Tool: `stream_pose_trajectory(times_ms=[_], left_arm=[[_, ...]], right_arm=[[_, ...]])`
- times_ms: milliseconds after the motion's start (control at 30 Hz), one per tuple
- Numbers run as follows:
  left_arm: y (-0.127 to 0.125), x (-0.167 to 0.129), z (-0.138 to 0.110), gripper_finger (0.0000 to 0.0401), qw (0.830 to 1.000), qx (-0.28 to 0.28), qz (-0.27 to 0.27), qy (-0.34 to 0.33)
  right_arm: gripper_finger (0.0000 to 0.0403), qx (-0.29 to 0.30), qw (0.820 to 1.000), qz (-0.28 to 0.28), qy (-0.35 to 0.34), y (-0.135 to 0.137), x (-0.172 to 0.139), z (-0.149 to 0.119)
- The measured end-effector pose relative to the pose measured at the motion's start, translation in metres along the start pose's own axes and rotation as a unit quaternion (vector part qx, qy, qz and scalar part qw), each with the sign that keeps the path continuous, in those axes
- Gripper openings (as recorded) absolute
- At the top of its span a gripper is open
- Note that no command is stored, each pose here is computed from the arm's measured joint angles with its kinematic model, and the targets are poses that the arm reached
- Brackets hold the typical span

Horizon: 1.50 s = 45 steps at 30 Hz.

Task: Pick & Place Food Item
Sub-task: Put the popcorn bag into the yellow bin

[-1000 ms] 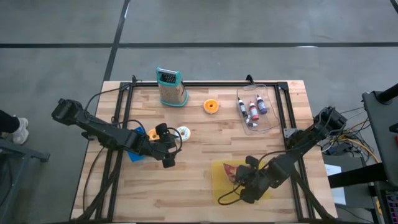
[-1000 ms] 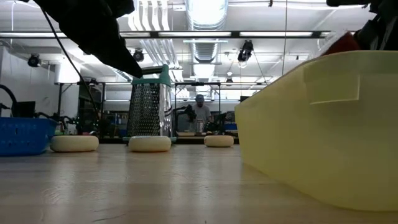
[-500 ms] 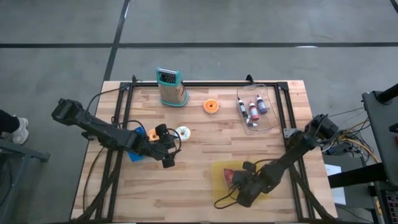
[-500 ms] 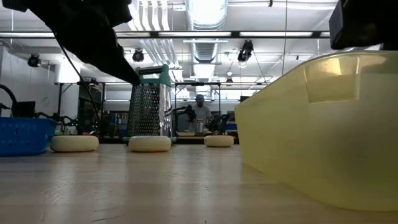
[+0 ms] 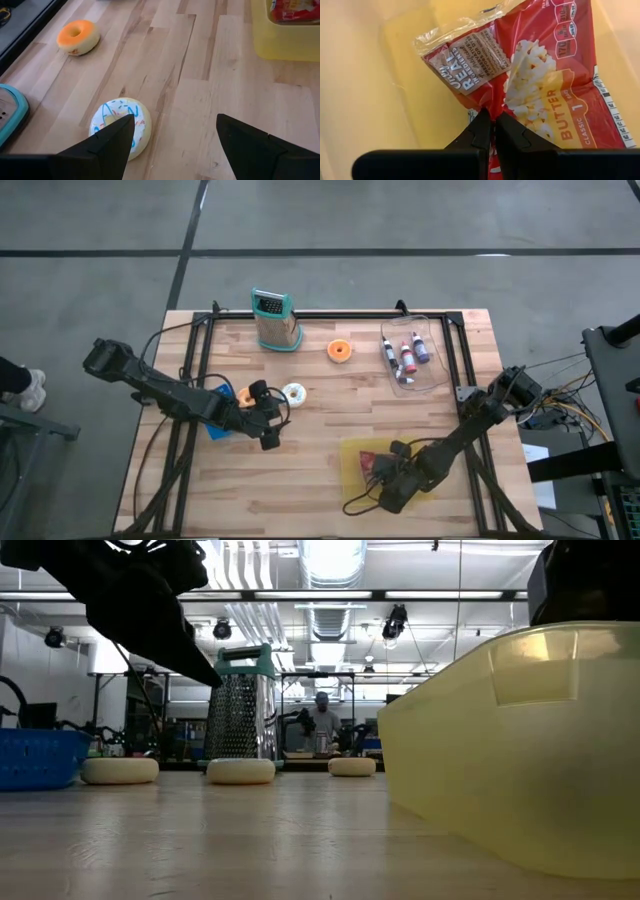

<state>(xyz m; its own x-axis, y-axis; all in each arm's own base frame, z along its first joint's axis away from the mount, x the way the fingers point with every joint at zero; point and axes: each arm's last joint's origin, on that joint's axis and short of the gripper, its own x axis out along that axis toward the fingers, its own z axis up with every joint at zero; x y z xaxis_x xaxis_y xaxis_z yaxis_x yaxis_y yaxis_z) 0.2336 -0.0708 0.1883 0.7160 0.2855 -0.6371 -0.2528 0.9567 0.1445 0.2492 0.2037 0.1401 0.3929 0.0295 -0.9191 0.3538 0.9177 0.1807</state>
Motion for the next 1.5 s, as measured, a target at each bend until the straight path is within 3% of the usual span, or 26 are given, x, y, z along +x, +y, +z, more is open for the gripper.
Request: stream_pose_trajectory(times_ms=[233, 833, 1067, 1500], left_arm=[[-0.0002, 0.0000, 0.0004, 0.0287, 1.000, -0.003, -0.001, -0.001], [-0.0005, 0.0000, 0.0013, 0.0287, 1.000, -0.006, -0.002, -0.006], [-0.0005, -0.0001, 0.0014, 0.0287, 1.000, -0.008, -0.003, -0.006], [-0.0004, 0.0002, 0.0003, 0.0287, 1.000, -0.005, -0.002, -0.005]], right_arm=[[0.0013, 0.081, 0.997, -0.001, -0.002, -0.0002, 0.0003, 0.0001], [0.0013, 0.192, 0.981, 0.000, -0.002, -0.0004, 0.0009, 0.0005], [0.0016, 0.200, 0.980, 0.003, -0.003, 0.0001, 0.0011, 0.0008], [0.0071, 0.200, 0.980, 0.005, -0.002, 0.0003, 0.0013, 0.0007]])
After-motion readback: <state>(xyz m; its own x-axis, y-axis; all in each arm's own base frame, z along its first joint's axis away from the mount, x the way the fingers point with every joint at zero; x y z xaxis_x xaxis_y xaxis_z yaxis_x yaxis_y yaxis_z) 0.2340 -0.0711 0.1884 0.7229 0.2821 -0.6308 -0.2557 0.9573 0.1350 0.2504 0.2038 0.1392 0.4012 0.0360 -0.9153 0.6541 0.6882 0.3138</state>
